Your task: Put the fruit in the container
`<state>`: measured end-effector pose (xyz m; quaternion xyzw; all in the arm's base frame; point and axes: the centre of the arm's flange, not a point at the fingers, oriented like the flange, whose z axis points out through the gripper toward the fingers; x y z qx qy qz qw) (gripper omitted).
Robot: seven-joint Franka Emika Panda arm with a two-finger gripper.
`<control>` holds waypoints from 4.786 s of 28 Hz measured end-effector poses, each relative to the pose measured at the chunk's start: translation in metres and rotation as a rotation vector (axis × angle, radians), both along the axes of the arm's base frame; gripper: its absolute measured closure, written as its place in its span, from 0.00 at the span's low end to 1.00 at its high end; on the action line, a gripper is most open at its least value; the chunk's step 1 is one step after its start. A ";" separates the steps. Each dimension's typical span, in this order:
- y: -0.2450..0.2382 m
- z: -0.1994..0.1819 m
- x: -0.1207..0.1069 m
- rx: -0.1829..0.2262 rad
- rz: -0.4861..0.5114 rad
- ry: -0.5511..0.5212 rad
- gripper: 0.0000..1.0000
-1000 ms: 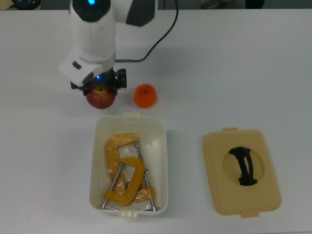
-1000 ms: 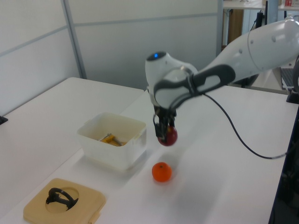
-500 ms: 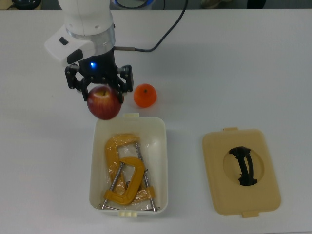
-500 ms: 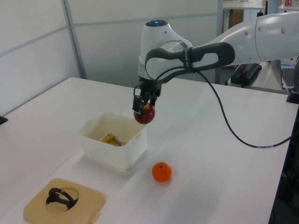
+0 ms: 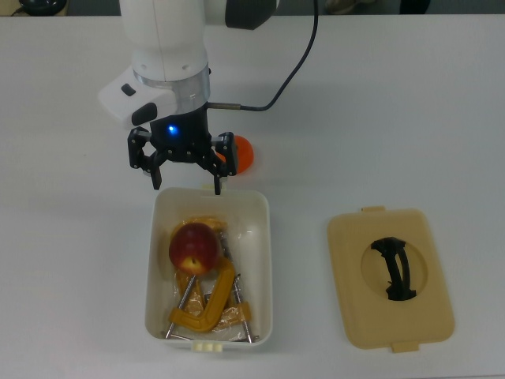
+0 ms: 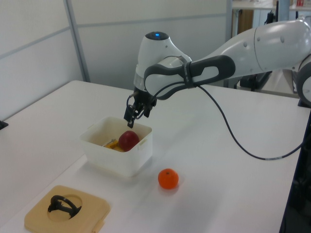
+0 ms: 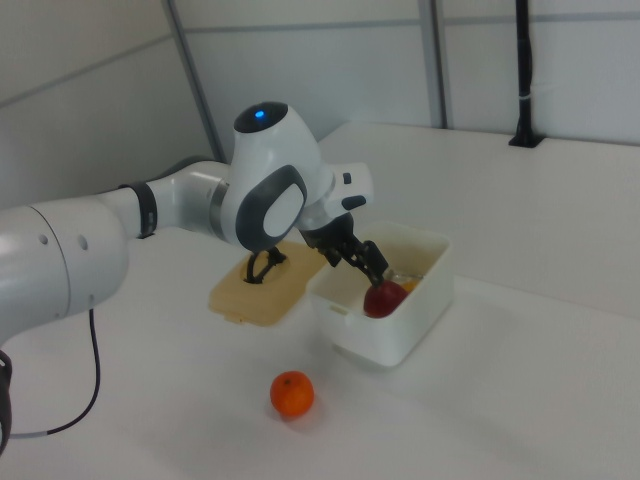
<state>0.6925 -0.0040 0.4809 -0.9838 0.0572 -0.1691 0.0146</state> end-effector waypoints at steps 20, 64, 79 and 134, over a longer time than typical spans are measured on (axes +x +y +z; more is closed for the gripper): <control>0.031 -0.045 -0.058 -0.033 0.176 0.360 0.00; 0.091 -0.157 -0.085 -0.245 0.379 0.422 0.20; 0.062 -0.030 -0.035 -0.086 0.229 0.261 0.20; 0.002 -0.007 -0.015 -0.074 0.086 0.227 0.00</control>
